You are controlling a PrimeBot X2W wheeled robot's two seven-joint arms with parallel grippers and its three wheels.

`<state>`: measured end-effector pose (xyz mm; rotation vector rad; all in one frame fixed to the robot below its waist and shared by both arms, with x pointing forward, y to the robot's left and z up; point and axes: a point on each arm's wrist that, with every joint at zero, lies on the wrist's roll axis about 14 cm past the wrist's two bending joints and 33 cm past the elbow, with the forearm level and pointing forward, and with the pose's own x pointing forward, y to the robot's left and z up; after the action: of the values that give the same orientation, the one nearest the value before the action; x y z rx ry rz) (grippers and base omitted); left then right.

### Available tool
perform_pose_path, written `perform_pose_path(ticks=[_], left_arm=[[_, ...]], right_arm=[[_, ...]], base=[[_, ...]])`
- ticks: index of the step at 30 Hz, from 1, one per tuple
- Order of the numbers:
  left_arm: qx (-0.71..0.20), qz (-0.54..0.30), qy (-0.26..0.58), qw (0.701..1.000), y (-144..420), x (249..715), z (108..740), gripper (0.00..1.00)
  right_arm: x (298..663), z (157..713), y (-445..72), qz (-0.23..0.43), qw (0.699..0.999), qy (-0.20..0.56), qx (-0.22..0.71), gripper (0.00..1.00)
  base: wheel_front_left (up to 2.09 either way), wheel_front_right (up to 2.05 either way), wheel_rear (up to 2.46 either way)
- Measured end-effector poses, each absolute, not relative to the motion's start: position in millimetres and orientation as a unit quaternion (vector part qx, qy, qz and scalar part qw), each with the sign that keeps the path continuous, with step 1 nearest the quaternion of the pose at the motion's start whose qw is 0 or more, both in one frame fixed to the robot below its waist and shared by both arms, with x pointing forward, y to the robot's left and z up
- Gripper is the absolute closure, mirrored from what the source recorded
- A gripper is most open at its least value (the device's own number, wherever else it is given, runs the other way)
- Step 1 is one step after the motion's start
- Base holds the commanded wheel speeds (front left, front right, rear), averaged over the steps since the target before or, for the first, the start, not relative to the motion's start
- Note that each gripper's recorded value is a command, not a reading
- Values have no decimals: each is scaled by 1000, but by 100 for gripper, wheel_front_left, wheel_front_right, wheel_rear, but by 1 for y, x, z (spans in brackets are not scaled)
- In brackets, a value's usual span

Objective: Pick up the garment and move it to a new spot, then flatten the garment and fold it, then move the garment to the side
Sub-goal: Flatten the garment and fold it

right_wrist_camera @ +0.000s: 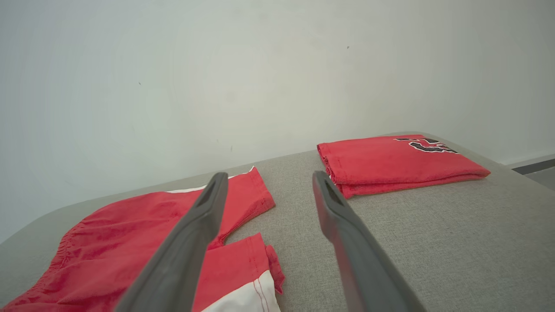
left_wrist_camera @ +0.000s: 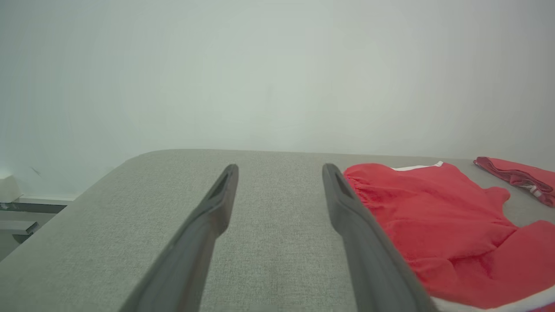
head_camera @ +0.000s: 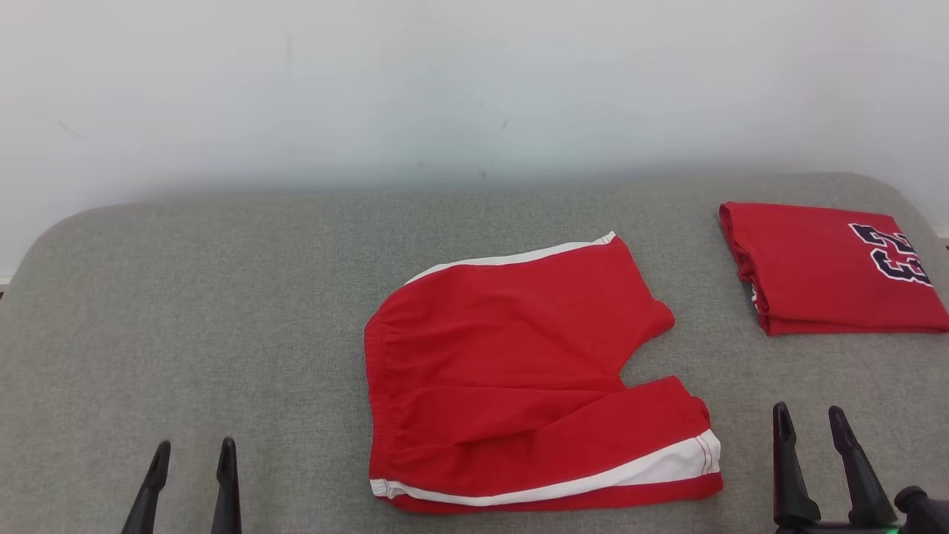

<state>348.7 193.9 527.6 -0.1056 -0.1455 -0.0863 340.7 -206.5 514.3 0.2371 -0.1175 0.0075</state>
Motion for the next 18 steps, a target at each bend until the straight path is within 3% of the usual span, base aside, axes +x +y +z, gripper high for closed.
perform_pose_path(ticks=[18], left_arm=[[-50, -25, -36, 998, 202, 330, 504, 0]], right_arm=[[329, 492, -204, 14, 995, -20, 97, 0]], base=[[0, 0, 0]])
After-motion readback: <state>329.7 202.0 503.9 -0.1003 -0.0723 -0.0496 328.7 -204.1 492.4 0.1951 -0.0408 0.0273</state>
